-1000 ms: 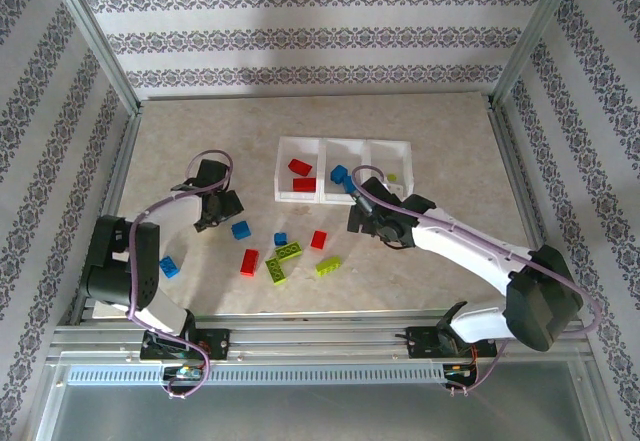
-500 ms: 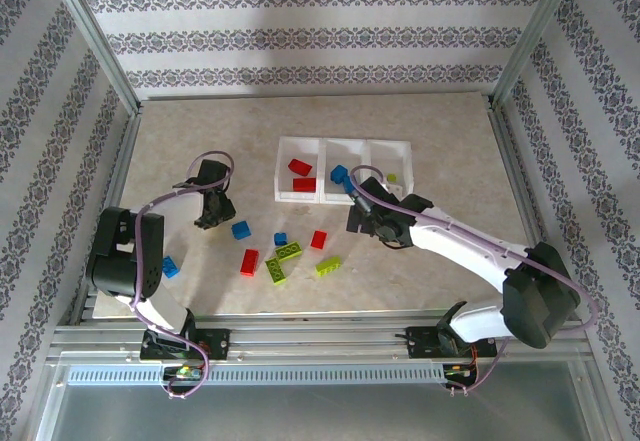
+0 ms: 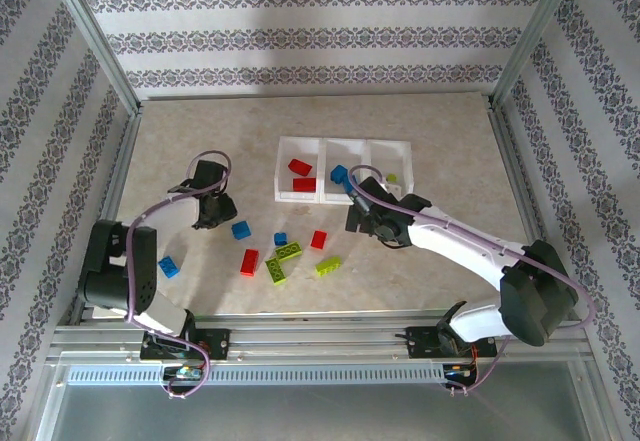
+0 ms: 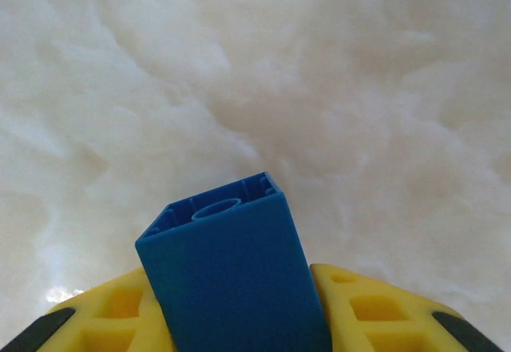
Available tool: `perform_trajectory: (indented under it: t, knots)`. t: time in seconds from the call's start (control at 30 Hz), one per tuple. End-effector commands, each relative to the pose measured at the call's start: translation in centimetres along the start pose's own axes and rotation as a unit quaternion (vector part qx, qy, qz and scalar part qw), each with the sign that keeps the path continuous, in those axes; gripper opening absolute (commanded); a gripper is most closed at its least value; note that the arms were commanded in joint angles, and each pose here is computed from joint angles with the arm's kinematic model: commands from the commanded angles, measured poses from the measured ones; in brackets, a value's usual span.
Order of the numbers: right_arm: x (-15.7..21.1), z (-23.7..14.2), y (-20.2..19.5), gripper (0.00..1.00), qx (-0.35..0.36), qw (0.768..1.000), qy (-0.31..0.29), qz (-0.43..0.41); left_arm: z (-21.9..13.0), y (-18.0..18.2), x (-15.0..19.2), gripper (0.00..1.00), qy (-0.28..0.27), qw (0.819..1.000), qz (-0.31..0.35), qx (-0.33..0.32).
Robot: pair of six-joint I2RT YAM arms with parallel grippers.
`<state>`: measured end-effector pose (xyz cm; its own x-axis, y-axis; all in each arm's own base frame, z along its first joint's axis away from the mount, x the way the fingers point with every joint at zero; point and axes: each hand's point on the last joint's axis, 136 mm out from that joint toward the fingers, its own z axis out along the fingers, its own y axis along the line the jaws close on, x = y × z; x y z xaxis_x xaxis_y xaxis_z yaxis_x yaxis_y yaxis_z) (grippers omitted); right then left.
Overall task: Sort the legos into containers by color
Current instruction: Pick up the lego from the middle-left of the table, then place the lego in the container.
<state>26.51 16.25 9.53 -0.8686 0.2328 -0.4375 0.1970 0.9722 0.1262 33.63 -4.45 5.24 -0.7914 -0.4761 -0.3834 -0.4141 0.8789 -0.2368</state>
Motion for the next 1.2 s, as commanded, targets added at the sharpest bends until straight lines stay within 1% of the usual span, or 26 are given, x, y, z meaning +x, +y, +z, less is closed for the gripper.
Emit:
perform_trajectory:
  t: [0.0,0.17,0.33,0.43,0.63,0.77,0.83,1.03,1.17]
  knots:
    - [0.4,0.2,-0.5,0.98,0.009,1.000,-0.003,0.009,-1.9,-2.2,-0.2,0.22,-0.017,0.999,0.019,0.033]
    - [0.7,0.0,-1.6,0.98,0.018,1.000,-0.011,0.021,-4.7,-6.5,-0.7,0.21,-0.048,0.995,0.057,0.068]
    - [1.1,-0.2,-3.0,0.98,0.029,0.999,-0.017,0.031,-6.9,-12.2,-0.8,0.21,-0.069,0.986,0.102,0.115]
    - [1.4,-0.2,-3.9,0.98,0.038,0.998,-0.016,0.038,-7.5,-15.7,-0.5,0.20,-0.072,0.979,0.129,0.142]
    - [1.8,-0.4,-5.1,0.98,0.040,0.997,-0.026,0.053,-7.9,-22.3,0.6,0.18,-0.071,0.965,0.183,0.173]
    - [1.8,-0.8,-5.8,0.98,0.040,0.997,-0.035,0.058,-7.6,-25.9,1.0,0.18,-0.079,0.956,0.221,0.176]
    - [1.8,-0.9,-6.0,0.98,0.039,0.997,-0.039,0.062,-6.9,-27.5,1.2,0.18,-0.081,0.952,0.238,0.173]
    - [2.2,-1.0,-6.2,0.98,0.035,0.997,-0.034,0.067,-3.9,-31.1,0.5,0.18,-0.083,0.947,0.272,0.150]
    - [2.2,-1.3,-6.4,0.98,0.038,0.997,-0.030,0.064,-2.2,-32.8,-0.1,0.22,-0.087,0.945,0.280,0.145]
